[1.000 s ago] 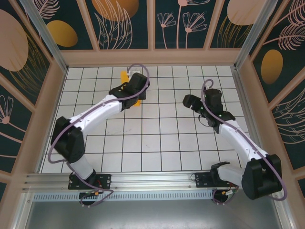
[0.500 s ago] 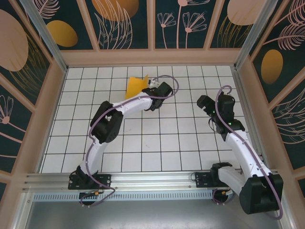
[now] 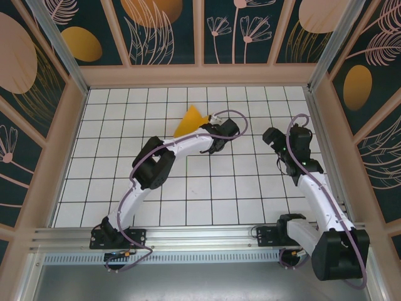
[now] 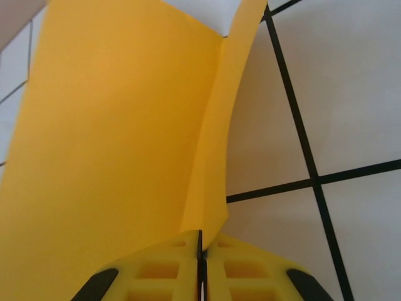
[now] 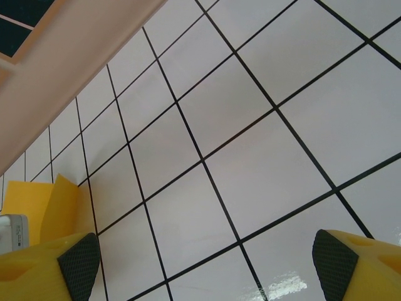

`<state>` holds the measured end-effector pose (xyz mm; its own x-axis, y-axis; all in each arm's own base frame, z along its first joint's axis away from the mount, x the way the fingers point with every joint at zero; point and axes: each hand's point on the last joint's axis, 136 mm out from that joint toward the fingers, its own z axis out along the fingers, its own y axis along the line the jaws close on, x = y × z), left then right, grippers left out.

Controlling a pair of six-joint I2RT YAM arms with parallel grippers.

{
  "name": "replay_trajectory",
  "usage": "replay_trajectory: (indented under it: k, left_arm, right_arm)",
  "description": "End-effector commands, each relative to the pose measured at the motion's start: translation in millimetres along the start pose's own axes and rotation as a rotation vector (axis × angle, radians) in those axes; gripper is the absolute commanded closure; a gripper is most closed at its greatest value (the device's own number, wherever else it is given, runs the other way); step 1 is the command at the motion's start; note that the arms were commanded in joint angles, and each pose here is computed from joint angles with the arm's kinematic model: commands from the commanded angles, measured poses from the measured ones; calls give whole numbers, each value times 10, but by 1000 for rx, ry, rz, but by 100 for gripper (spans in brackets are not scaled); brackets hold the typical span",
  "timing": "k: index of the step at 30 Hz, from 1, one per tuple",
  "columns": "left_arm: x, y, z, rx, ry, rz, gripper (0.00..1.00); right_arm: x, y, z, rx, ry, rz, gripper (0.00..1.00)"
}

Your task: Fold a paper plane with a square sheet of paper (pick it up from the middle)

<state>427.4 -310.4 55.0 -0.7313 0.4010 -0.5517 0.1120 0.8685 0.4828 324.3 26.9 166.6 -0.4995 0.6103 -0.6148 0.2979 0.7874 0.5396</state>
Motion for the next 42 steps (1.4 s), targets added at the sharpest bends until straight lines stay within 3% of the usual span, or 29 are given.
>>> replay_trajectory:
  k: [1,4,7,13,16,20,27,33,42]
  left_arm:
    - [73,-106,-13,57,25,-36,89]
    - [124,-159,-20,89,41,-46,85]
    - [91,-232,-129,165,51,-63,73]
    - [-352,-392,-832,529,-21,-208,52]
    - [-522,-337,-1094,641,-70,-273,49]
    - [-597,-155,-1140,733,-84,-376,49]
    - [-442,249,-631,787,-27,-596,59]
    - [-197,311,-66,673,58,-632,73]
    - [186,191,357,563,172,-613,74]
  right_arm:
    - [51,-33,16,-7,21,27,10]
    - [59,-38,28,-9,28,32,10]
    - [75,-25,40,-18,37,34,10]
    - [107,18,78,-42,61,38,10]
    - [160,63,118,-71,91,33,10]
    - [245,143,193,-114,146,14,10]
    - [423,365,344,-168,232,-36,10]
    - [572,490,440,-170,278,-68,11]
    - [684,531,517,-161,316,-82,12]
